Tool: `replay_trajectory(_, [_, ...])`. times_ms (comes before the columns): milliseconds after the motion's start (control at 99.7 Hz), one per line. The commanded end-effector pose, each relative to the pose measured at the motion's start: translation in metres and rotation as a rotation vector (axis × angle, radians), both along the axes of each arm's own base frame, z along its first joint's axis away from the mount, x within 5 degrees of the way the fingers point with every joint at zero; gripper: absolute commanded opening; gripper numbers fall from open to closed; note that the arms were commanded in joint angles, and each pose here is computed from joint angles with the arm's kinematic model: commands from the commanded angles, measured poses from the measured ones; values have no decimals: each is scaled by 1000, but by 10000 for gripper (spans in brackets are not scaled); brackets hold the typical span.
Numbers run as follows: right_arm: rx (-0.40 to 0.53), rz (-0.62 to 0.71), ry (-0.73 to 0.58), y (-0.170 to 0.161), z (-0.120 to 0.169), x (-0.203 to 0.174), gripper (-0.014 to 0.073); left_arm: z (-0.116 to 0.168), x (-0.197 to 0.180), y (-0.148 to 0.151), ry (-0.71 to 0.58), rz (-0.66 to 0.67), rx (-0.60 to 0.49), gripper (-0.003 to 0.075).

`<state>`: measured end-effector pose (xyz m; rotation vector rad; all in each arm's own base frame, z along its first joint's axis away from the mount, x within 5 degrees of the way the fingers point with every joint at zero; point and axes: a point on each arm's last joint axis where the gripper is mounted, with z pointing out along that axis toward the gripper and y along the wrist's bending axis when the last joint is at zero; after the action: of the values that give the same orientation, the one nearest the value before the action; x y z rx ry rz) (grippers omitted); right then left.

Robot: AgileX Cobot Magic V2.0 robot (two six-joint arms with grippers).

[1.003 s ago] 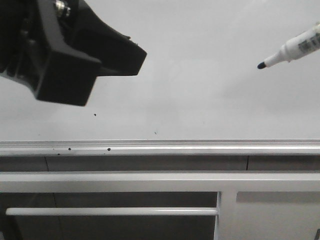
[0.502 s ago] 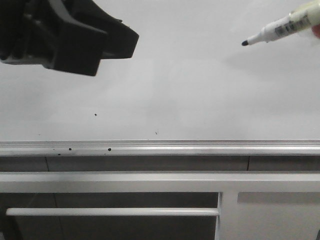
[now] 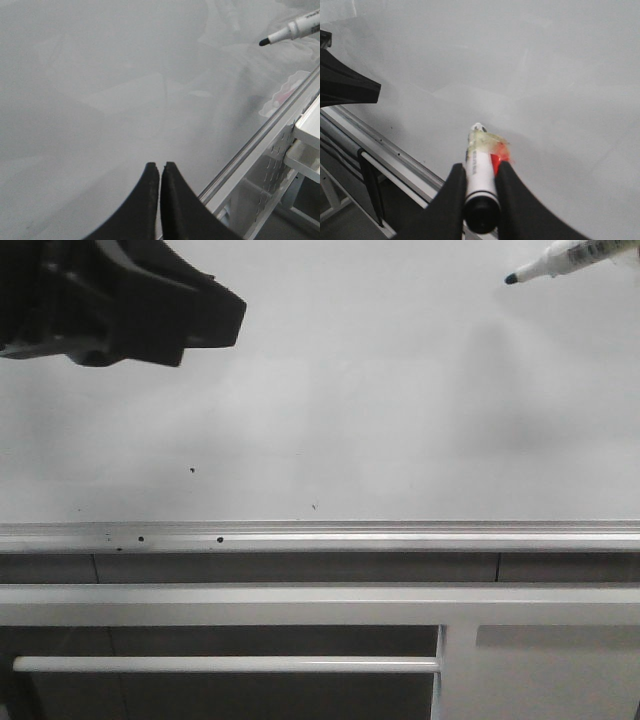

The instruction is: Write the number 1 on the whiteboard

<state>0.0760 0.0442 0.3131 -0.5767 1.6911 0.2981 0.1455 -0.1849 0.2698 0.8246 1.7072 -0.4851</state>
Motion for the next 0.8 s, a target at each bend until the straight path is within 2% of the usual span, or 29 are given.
replay_trajectory(0, [4,3,-78,-1,13,1,-42,16,4,1,-60,39,-72,-20])
replay_trajectory(371, [-45,-88,-55,-9,9,4,-42,16,4,1,-60,39,-72,-20])
replay_trajectory(792, [-59,-84,-20,-7,-4,4,-42,17,4,2,-71,46,-78,-20])
